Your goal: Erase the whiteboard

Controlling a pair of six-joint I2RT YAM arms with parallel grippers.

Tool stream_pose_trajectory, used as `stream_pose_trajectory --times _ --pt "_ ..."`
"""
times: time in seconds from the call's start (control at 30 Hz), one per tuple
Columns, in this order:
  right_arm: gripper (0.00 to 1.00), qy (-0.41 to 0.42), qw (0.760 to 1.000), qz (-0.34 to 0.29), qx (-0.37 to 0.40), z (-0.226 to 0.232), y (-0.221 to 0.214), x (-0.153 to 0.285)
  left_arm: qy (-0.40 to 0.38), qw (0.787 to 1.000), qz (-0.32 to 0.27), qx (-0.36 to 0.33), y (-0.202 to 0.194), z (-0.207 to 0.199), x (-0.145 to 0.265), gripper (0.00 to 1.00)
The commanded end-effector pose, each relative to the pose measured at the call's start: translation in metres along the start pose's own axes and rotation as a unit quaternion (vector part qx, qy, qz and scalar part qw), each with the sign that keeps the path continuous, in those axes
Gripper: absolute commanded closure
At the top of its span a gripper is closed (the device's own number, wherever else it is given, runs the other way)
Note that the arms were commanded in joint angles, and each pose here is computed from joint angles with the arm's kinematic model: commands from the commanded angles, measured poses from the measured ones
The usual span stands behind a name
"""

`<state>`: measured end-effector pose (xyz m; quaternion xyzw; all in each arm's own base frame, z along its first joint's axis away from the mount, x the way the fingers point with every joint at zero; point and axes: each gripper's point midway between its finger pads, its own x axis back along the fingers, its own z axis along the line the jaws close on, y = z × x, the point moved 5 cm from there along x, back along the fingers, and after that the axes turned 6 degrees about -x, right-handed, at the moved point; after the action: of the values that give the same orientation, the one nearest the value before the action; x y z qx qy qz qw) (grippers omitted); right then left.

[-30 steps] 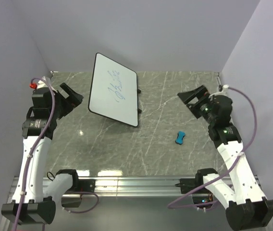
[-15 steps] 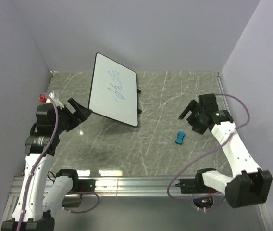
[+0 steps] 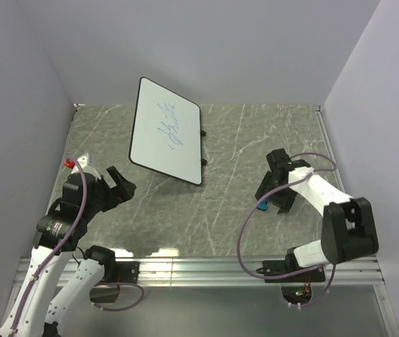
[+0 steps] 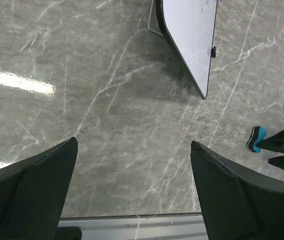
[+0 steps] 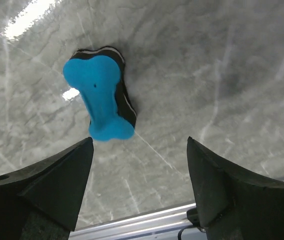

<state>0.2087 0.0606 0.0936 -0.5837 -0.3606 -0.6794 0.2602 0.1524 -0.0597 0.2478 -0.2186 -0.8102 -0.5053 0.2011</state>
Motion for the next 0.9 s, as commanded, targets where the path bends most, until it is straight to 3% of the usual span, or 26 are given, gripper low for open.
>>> stream_pose_trajectory --times 0.0,0.33,0.57,0.87 --pt "0.19 0.012 1.000 -0.019 0.016 0.023 0.008 -0.010 0.007 1.000 -0.010 -0.011 0.002 0.002 0.000 0.01" --pt "0.24 0.003 0.998 -0.014 0.061 0.054 0.015 -0.023 0.017 1.000 -0.006 -0.008 0.001 0.005 -0.001 0.01" --pt "0.23 0.013 0.996 -0.044 0.080 0.058 0.028 0.009 0.021 1.000 -0.005 -0.007 0.000 0.006 0.000 0.01" --pt "0.21 0.014 0.998 -0.038 0.057 0.051 0.035 0.004 0.013 1.000 0.002 -0.013 -0.002 0.005 -0.002 0.01"
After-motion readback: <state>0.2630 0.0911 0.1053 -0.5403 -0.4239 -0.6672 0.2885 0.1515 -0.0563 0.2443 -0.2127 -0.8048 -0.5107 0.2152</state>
